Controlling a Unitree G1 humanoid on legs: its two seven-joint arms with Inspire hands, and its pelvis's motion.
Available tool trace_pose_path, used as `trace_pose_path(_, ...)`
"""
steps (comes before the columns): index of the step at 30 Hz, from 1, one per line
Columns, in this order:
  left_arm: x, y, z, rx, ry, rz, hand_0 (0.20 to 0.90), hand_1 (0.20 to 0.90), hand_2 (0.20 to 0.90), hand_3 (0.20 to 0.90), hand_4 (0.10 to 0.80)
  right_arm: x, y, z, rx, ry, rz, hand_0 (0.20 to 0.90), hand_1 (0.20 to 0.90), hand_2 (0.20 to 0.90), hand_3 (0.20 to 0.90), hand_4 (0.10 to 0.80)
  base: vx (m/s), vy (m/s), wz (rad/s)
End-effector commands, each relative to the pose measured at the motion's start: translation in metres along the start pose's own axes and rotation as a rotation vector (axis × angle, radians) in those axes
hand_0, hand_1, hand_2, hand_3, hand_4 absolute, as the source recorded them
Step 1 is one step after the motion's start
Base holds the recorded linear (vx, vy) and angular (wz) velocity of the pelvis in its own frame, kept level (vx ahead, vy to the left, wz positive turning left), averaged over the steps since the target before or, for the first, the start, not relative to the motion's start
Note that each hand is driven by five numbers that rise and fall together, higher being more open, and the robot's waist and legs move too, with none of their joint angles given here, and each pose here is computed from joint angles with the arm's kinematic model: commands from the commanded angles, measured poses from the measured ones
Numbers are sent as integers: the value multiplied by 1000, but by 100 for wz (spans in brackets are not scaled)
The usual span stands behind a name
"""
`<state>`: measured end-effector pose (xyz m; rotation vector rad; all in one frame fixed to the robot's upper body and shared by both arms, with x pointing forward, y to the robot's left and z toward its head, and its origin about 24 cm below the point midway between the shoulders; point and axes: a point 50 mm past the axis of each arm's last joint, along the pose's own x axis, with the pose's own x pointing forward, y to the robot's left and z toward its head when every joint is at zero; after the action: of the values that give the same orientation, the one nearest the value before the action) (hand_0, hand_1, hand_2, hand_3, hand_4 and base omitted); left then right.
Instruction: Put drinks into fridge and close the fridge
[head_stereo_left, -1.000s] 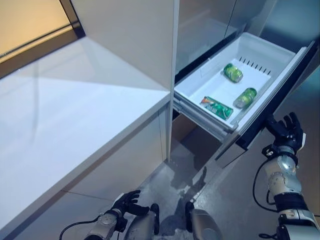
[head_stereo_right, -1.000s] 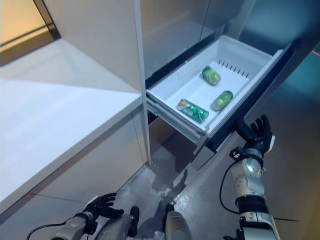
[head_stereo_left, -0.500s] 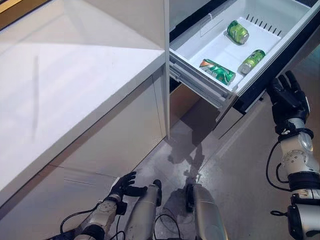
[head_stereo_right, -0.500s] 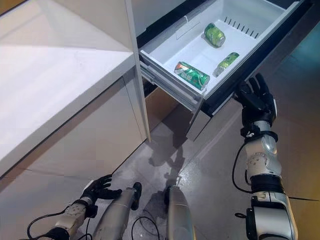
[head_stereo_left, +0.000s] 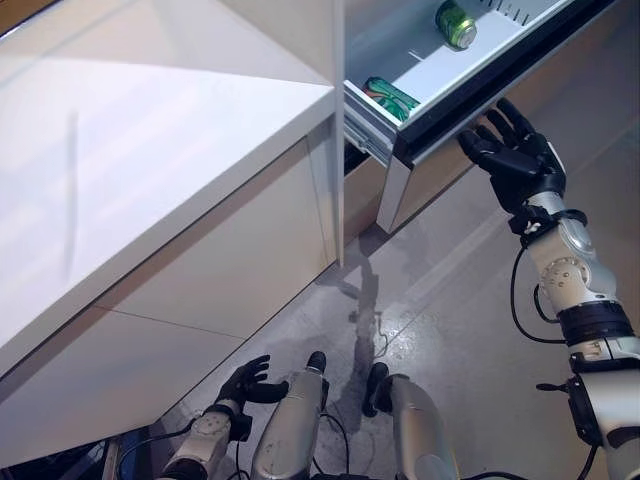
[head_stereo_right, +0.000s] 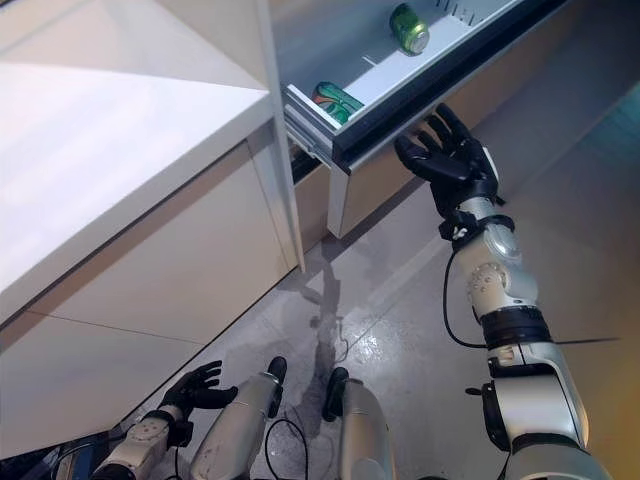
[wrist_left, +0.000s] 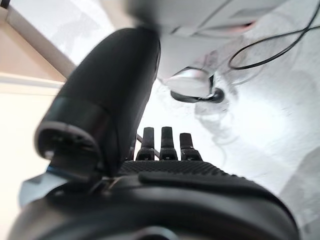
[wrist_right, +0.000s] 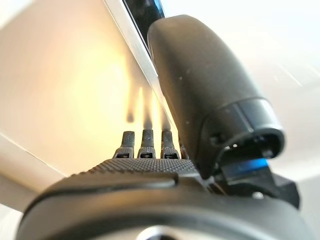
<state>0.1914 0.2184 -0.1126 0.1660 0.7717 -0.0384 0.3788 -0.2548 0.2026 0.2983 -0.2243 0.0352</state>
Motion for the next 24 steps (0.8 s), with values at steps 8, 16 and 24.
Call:
trace_pose_path(8,-14,19,-22,139,52,-12,900,900,900,900,800,31,81,66,-72,-212,288,900,900,900,900,800,78,-19,27)
trace_pose_path(16,-16,16,-30,142,86,-64,900,900,900,900,800,25,53,38,-42,-153,171,900,900,900,900,800,43,-63,3)
trace_pose_path(24,-15,10,-39,-4,128,-50,900,900,900,900,800,-38,19,-83,-116,190,122,900,900,900,900,800,-5,-45,-13)
